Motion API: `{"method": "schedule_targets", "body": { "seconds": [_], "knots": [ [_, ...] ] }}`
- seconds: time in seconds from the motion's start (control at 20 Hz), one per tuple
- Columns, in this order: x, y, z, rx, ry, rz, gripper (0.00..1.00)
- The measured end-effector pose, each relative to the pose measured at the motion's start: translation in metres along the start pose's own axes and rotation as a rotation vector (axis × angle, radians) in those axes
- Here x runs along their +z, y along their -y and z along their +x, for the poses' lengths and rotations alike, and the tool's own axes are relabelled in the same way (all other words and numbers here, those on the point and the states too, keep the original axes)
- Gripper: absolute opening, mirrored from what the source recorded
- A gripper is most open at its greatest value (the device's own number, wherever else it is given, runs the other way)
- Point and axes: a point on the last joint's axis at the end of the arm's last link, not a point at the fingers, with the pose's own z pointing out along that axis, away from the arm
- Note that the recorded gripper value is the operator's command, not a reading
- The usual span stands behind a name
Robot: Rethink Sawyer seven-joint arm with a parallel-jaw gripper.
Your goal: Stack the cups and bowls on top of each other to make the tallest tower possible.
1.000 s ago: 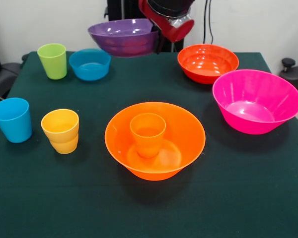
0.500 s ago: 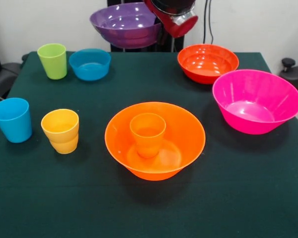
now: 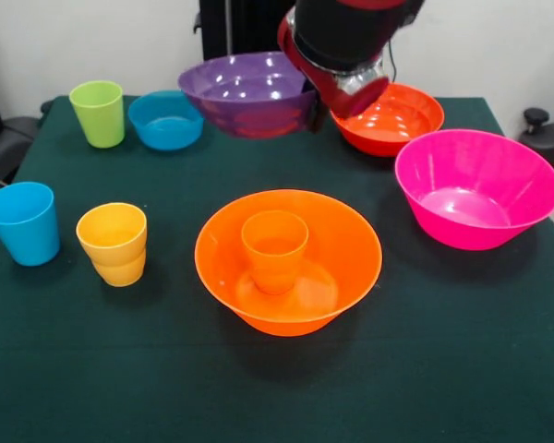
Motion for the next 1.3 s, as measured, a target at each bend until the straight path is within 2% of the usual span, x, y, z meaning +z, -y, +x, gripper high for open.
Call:
{"method": "schedule_targets", "body": {
  "seconds": [0.3,0.4,0.55,0.65,0.9,0.95,1.1,1.3],
  "knots": [
    [0.003,-0.033,-0.016,0.013,0.016,-0.025,0.0],
    [0.003,-0.039,-0.018,0.013,0.014,-0.022,0.0],
    [0.002,-0.05,-0.021,0.01,-0.004,-0.008,0.0],
    [-0.001,-0.057,-0.02,0.003,-0.041,0.017,0.0],
    [-0.008,-0.062,-0.013,-0.006,-0.096,0.055,0.0],
    [-0.012,-0.06,-0.011,-0.007,-0.117,0.077,0.0],
    [-0.016,-0.058,-0.01,-0.005,-0.128,0.095,0.0],
    [-0.02,-0.055,-0.014,0.002,-0.12,0.104,0.0]
  ]
}}
